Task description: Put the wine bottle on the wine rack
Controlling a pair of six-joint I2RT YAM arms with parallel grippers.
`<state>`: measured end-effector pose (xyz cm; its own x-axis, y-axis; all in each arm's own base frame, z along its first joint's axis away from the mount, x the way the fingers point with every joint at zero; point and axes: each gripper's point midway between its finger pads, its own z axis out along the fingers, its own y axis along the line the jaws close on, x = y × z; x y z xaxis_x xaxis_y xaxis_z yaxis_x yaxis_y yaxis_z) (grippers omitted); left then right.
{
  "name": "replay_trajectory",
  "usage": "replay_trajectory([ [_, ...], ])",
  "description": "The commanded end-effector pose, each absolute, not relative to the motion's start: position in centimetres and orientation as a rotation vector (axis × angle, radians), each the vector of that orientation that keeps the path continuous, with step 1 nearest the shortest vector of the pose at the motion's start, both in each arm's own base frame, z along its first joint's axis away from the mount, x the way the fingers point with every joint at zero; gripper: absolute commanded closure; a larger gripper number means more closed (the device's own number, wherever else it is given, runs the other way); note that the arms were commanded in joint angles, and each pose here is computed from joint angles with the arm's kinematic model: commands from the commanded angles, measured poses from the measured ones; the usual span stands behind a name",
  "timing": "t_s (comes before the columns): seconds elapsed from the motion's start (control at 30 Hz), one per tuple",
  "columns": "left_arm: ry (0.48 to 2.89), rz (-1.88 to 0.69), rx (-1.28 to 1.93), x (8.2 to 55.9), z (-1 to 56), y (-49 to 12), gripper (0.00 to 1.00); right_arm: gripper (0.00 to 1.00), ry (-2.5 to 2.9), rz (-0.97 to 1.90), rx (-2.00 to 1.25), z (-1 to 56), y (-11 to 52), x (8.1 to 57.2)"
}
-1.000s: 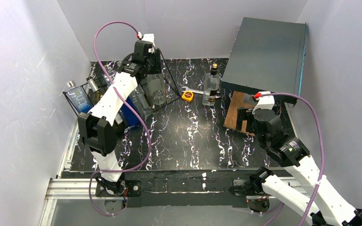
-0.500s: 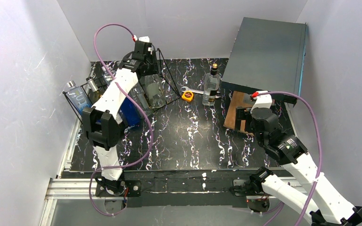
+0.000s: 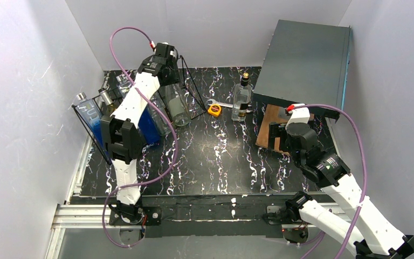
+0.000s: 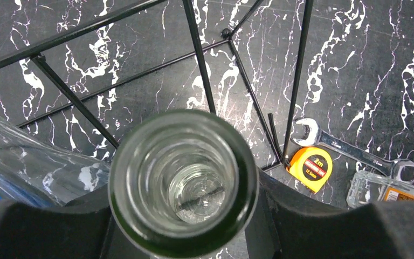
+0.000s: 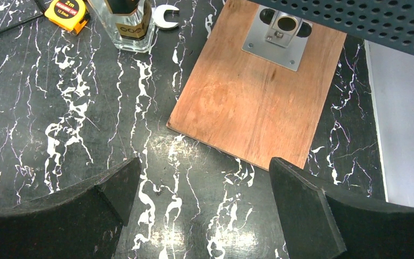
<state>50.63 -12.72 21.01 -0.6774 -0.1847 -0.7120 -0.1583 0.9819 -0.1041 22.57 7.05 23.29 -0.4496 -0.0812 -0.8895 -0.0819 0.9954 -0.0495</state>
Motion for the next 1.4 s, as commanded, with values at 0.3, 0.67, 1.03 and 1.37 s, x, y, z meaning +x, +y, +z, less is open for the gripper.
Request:
replay_trajectory([
  [0.3, 2.289, 0.103, -0.297, 52.4, 21.4, -9.3, 1.00, 0.02, 2.009, 0.005, -0.095, 24.1, 7.1, 23.3],
  [0.67, 2.303, 0.083, -0.277, 53.8, 19.8, -9.2, 1.00, 0.02, 2.021, 0.002, -0.101, 23.8, 7.3, 23.5],
  [1.03, 2.293, 0.088, -0.287, 54.4, 19.6, -8.2, 0.81, 0.02, 2.034, 0.001, -0.106, 23.5, 7.4, 23.8],
  [1.37, 2.311, 0.050, -0.233, 54.4, 19.3, -8.6, 0.46, 0.02, 2.037, 0.001, -0.107, 23.4, 7.4, 23.8],
])
